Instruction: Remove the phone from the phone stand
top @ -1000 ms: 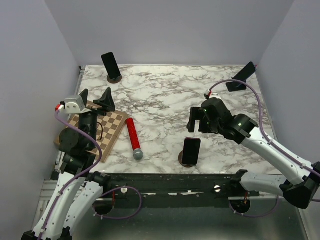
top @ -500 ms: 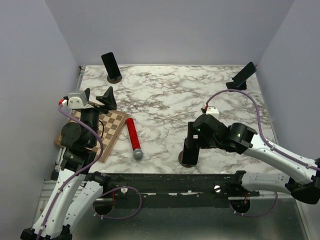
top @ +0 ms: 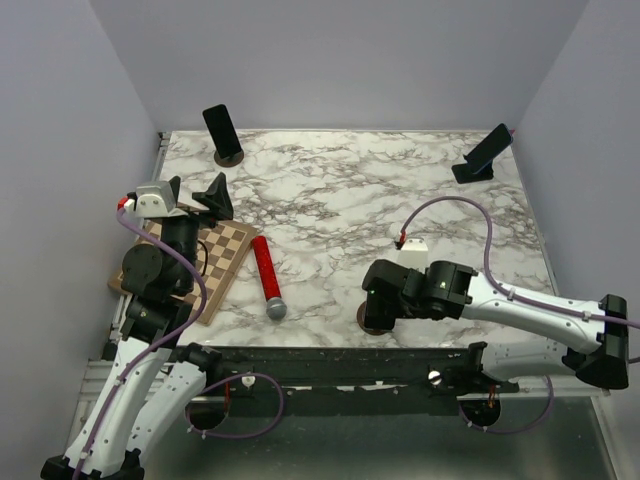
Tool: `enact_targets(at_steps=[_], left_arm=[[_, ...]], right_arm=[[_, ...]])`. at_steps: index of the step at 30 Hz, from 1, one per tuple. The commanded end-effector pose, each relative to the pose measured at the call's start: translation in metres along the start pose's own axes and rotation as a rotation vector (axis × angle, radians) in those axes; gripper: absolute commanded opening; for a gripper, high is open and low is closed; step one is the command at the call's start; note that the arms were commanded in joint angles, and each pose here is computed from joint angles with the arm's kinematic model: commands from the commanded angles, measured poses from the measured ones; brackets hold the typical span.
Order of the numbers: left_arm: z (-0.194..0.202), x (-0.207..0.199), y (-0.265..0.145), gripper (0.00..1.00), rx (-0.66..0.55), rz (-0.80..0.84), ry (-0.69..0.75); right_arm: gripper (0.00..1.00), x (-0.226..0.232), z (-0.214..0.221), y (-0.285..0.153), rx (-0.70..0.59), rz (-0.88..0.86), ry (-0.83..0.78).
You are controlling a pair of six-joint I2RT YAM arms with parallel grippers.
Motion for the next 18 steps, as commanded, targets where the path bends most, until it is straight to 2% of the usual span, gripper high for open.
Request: enact_targets(at_steps=[1, 10, 18], left_arm=[[-0.006, -0.004, -0.001, 0.98, 0.001, 0.009, 0.001], [-0.005, -0.003, -0.001, 0.98, 0.004, 0.005, 0.004], [-0.005, -0.003, 0.000, 0.98, 0.006, 0.008, 0.008]], right_arm=[[1.00, 0.002, 0.005, 0.018, -0.037, 0.078, 0.067], [1.00, 0.014, 0.007, 0.035, -0.049, 0.020, 0.034], [1.00, 0.014, 0.002, 0.039, -0.094, 0.086, 0.094]])
Point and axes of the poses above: each gripper's point midway between its finger pads, its own y axis out along the fingers, its own x axis along the line the jaws close on, z = x × y, the point moved 10 cm from there along -y, back along the fingers, and after that the axes turned 14 degrees about -y, right-handed, at the moved point
